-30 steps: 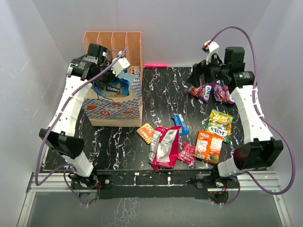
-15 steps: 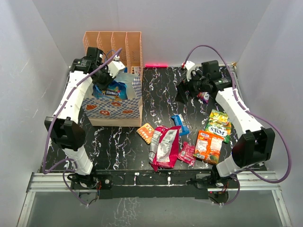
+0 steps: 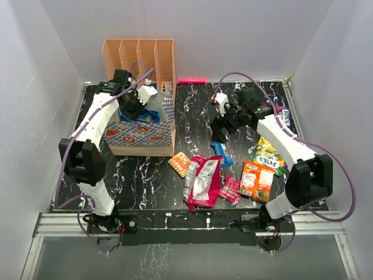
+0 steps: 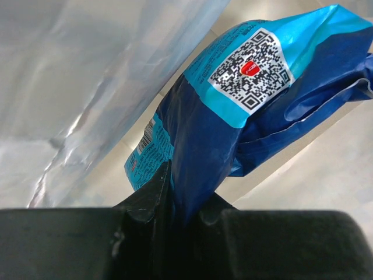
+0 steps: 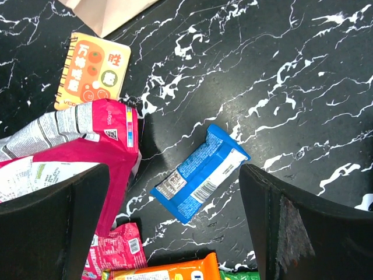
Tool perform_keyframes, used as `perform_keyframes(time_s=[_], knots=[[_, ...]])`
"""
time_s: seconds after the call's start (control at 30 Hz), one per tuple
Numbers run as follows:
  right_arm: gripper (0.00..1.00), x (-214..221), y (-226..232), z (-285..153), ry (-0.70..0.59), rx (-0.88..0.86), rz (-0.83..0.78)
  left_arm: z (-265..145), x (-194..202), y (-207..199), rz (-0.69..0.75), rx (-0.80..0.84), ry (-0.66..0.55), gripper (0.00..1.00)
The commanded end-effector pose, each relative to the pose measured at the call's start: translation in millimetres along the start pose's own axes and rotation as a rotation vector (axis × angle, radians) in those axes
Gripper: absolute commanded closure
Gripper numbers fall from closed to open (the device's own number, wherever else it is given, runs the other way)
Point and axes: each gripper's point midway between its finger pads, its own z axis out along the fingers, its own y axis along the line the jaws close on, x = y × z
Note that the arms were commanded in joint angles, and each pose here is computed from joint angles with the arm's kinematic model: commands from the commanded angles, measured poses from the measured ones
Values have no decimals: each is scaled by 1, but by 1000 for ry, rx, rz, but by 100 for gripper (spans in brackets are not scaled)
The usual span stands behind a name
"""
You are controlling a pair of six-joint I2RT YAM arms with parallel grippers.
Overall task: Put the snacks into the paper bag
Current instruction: Place the snack in the paper bag, then adjust the paper bag at the center of the board.
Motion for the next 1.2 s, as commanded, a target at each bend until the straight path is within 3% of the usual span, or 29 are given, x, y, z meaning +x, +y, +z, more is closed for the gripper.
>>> perform_keyframes(time_s=[0.0, 0.37, 0.83, 0.93, 1.07, 1.17], knots=[[1, 1, 7, -2, -15, -12, -57, -8, -21, 10, 19, -62, -107, 96], [2, 39, 43, 4, 118, -77, -20, -1, -9, 14, 43, -106, -81, 78], [4, 75, 61, 10, 206, -123, 82, -71, -35, 15, 53, -220, -208, 70], [5, 76, 69, 12, 195, -165, 102, -92, -43, 12, 36, -247, -274, 54], [13, 76, 75, 16, 188, -203, 124, -118, -57, 13, 4, -277, -343, 46], [24, 74, 78, 19, 182, -231, 134, -135, -64, 17, -7, -313, -381, 41]])
